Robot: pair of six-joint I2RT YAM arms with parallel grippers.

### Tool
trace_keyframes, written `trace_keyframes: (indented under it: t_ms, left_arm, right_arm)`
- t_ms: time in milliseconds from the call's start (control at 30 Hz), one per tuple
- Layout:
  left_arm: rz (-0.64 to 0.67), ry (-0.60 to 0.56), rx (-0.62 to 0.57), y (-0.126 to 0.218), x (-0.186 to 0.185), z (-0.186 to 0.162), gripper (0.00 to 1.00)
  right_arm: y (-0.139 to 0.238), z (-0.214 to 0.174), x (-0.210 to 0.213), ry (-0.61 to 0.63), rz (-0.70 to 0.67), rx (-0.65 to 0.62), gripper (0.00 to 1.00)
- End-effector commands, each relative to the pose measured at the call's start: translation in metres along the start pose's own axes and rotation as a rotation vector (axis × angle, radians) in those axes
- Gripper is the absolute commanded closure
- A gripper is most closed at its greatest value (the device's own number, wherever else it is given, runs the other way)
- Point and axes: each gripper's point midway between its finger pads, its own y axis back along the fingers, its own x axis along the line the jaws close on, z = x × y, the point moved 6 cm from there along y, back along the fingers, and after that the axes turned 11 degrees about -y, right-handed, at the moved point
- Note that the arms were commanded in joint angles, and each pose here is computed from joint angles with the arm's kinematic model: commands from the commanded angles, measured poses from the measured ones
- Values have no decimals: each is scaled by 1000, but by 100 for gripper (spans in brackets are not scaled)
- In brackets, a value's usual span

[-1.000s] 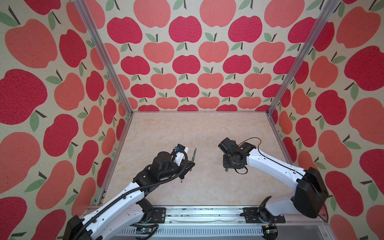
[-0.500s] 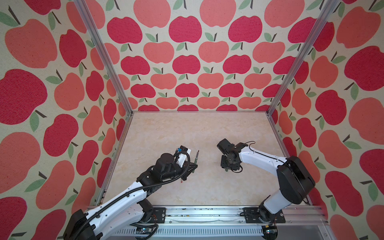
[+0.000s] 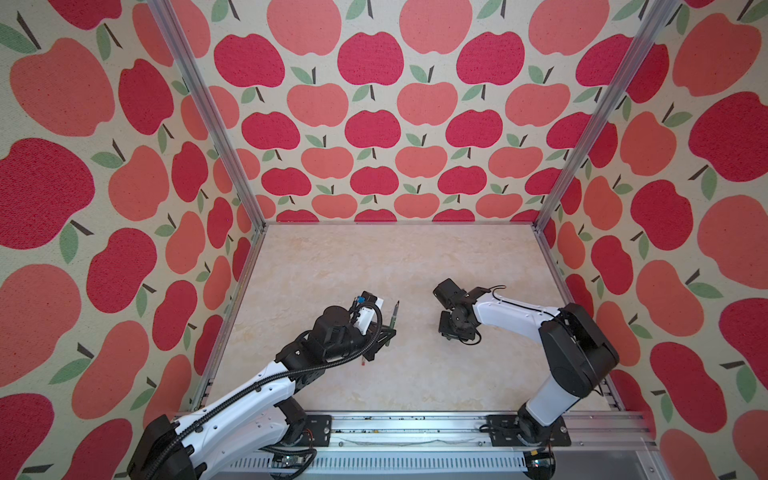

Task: Insert the pens into the pen caps
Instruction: 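Lower the open right gripper over the green cap on the table, then grasp the green cap with the right gripper and lift it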

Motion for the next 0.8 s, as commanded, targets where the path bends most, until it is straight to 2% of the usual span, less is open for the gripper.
trace_keyframes:
  t_ms: [0, 200, 500, 633, 767]
  left_arm:
    - [-5, -6, -14, -2, -1, 5, 100]
    - [-8, -6, -5, -4, -2, 6, 100]
    - [-10, -7, 12, -9, -4, 7, 100]
    - [-16, -6, 18, -12, -5, 8, 100]
    - [-22, -5, 20, -17, -6, 10, 100]
  right_arm:
    - [-9, 1, -4, -1, -12, 14, 70]
    - [-14, 4, -2, 5, -6, 17, 74]
    - [-12, 7, 0, 29, 16, 10, 86]
    - [5, 12, 7, 58, 96, -32, 87]
    - [39, 18, 16, 98, 211, -106, 87]
